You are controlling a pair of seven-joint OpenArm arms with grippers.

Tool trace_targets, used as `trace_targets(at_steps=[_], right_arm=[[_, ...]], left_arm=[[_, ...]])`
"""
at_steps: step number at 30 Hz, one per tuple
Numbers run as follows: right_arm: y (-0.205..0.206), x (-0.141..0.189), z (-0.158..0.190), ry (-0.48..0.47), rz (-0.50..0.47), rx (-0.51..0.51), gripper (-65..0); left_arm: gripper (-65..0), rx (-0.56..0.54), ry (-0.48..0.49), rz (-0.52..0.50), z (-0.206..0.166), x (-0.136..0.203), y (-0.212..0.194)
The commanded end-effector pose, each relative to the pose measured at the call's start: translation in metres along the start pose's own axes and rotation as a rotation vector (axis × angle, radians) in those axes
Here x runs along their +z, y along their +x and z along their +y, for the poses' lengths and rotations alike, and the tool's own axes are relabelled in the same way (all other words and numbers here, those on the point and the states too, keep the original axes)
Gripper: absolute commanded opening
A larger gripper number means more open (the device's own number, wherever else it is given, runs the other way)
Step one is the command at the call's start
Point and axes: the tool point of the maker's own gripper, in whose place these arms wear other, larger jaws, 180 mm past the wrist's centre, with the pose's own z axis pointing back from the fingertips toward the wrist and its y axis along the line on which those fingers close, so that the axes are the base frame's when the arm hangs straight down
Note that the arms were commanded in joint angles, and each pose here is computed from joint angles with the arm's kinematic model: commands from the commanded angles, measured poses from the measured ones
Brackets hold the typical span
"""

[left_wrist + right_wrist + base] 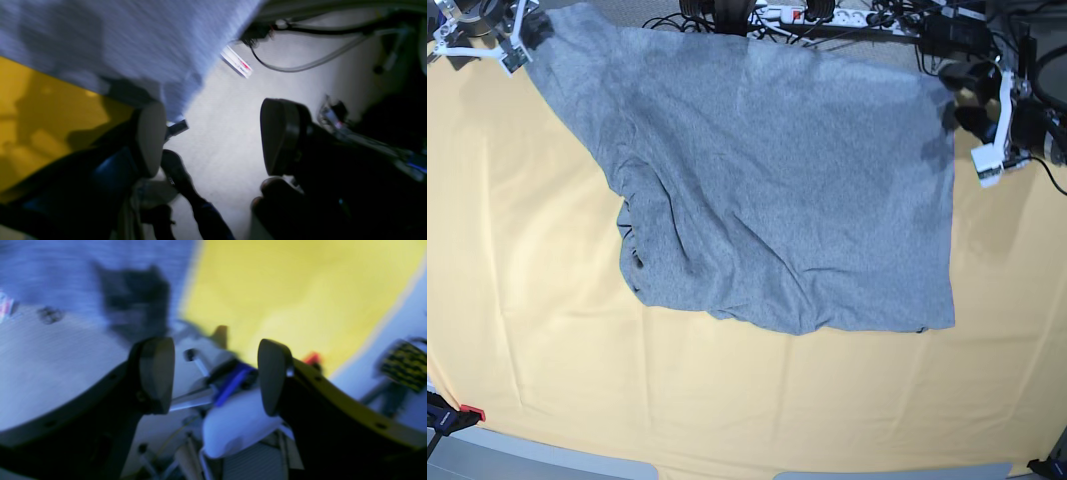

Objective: Layout the t-shirt on the table in an organized manner, then fold the t-shirt properly
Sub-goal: 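Open both grippers and release the shirt onto the table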

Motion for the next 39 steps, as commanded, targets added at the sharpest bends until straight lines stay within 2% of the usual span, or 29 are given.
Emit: trace_targets(at_steps=[1, 8, 11, 14, 21, 27, 32, 39], right_arm=[[0.003, 0.004, -0.01, -0.046, -0.017, 0.005, -24.3], [0.015, 0.005, -0.044, -0.202, -0.047, -0.061, -24.3], [0.036, 0.005, -0.056, -0.23, -0.123, -0.103, -24.3], [0.066, 0.006, -0.063, -0.216, -0.227, -0.155, -24.3], [0.154, 0.027, -0.055, 0.007, -0.581, -0.218, -24.3], [0.211, 0.066, -0.065, 0.09, -0.869, -0.237, -24.3], [0.232, 0.053, -0.064, 0.275, -0.94, -0.294, -24.3], [0.241, 0.013, -0.056, 0.584, -0.898, -0.409, -24.6]], left_arm=[[-19.2, -0.02, 0.038, -0.024, 0.006, 0.014, 0.011], [-19.2, -0.074, 0.171, -0.128, 0.028, 0.052, 0.046], [-19.2, -0.094, 0.22, -0.167, 0.036, 0.067, 0.058], [-19.2, -0.074, 0.253, -0.195, 0.046, 0.079, 0.061], [-19.2, 0.026, 0.284, -0.241, 0.072, 0.093, 0.054], [-19.2, 0.107, 0.287, -0.252, 0.086, 0.096, 0.041], [-19.2, 0.139, 0.27, -0.274, 0.09, 0.09, 0.039], [-19.2, 0.145, 0.229, -0.316, 0.086, 0.075, 0.045]])
